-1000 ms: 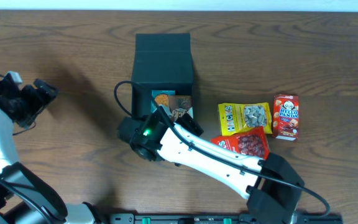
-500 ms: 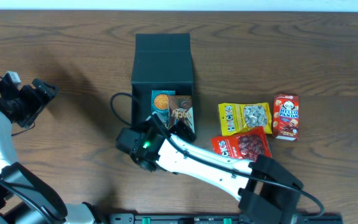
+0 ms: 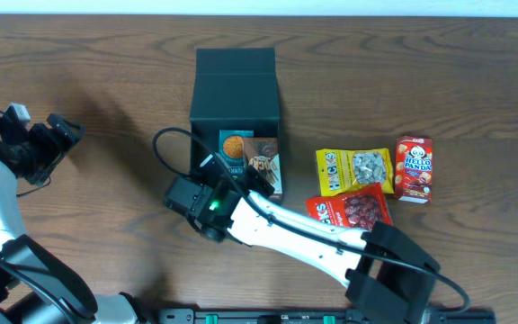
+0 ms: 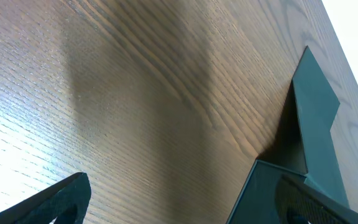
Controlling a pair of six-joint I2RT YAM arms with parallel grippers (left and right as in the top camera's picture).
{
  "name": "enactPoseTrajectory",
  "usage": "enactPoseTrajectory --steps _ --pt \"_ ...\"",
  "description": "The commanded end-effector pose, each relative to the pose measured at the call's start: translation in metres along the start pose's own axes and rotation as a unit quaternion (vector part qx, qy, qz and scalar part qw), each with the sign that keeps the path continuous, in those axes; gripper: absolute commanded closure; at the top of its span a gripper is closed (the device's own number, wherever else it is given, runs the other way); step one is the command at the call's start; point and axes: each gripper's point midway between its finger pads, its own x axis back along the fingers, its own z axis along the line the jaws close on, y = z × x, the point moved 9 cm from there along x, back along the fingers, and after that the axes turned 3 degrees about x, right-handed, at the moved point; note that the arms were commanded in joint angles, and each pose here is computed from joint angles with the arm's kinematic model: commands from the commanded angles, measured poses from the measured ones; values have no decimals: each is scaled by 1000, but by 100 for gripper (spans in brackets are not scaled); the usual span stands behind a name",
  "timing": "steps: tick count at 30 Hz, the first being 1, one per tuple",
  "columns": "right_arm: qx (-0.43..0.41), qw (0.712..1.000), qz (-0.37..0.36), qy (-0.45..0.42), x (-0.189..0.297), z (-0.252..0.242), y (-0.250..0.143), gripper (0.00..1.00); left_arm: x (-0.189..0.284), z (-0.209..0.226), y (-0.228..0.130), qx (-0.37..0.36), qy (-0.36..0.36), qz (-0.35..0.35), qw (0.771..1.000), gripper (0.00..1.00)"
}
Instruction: Pack container
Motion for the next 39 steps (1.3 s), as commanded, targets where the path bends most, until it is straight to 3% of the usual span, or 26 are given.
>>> enactPoseTrajectory --steps 1,31,39 --pt "-6 1000 -3 -20 -3 -17 3 24 9 -6 5 -19 -11 -14 1000 5" --pt "-11 996 -13 -84 -8 -35 7 38 9 -6 4 -18 -10 -12 1000 5" --pt "-36 996 -6 -87 -16 -47 9 37 9 -6 4 -18 -10 -12 1000 5"
